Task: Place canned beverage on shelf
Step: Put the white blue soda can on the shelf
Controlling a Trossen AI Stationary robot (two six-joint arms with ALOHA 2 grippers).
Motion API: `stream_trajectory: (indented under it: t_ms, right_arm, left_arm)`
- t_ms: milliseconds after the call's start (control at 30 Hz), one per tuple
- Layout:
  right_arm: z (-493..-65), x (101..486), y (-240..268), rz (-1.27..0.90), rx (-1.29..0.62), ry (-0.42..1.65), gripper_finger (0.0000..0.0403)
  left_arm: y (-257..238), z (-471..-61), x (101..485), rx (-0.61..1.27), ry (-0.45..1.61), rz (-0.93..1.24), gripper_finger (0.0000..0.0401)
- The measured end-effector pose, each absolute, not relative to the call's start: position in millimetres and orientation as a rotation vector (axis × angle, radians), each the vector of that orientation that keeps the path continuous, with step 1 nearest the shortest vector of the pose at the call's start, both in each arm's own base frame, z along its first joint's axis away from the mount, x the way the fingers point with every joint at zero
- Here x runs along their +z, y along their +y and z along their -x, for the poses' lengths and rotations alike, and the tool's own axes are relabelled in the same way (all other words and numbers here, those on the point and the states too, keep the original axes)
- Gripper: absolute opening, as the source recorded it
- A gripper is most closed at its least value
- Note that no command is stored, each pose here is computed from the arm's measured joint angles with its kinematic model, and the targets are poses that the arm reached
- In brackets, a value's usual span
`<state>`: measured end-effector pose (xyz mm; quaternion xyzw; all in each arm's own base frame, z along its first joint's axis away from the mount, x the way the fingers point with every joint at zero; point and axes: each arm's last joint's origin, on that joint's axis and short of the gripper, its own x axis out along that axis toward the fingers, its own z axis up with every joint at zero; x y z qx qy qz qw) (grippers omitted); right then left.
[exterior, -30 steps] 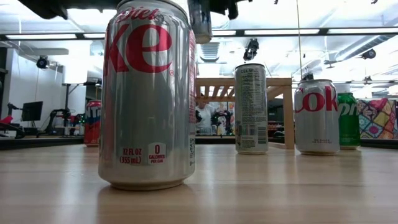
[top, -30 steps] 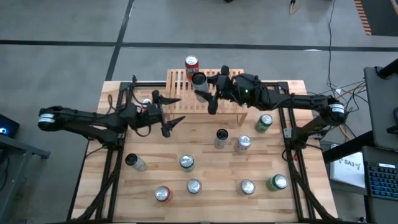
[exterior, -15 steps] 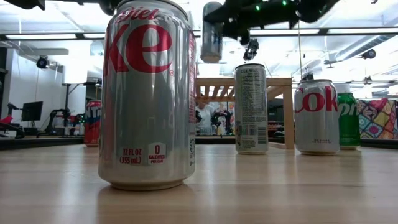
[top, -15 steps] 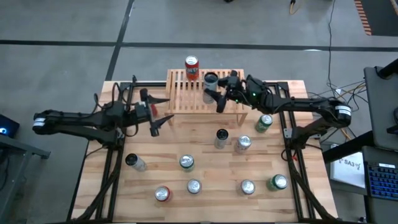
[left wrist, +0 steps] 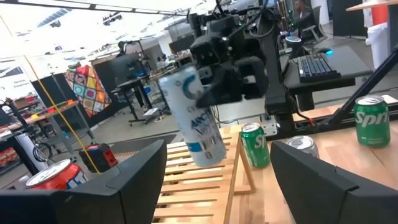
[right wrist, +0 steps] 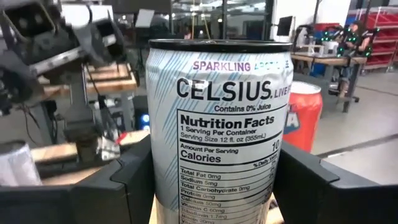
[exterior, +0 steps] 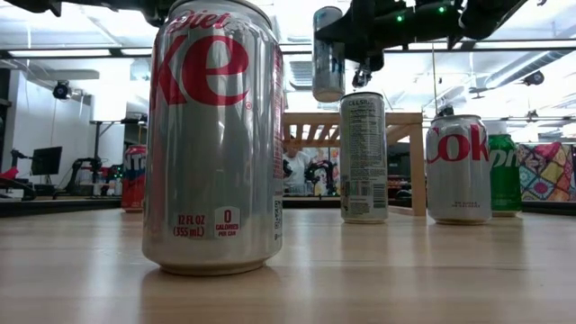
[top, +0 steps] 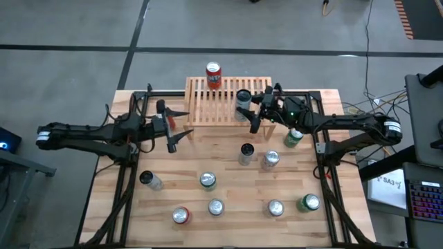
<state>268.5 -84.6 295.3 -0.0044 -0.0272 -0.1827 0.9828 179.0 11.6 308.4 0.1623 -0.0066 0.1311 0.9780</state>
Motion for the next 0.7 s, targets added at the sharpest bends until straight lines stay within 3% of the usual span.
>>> stream_trajectory:
  t_ms: [700]
  right_arm:
    - [-265.8,281.3,-85.1,0.073,-0.406,-0.015,0.0239]
  left_arm:
    - [11.6,-178.3,307.9,0.264,-0.006,-0.336,0.0271]
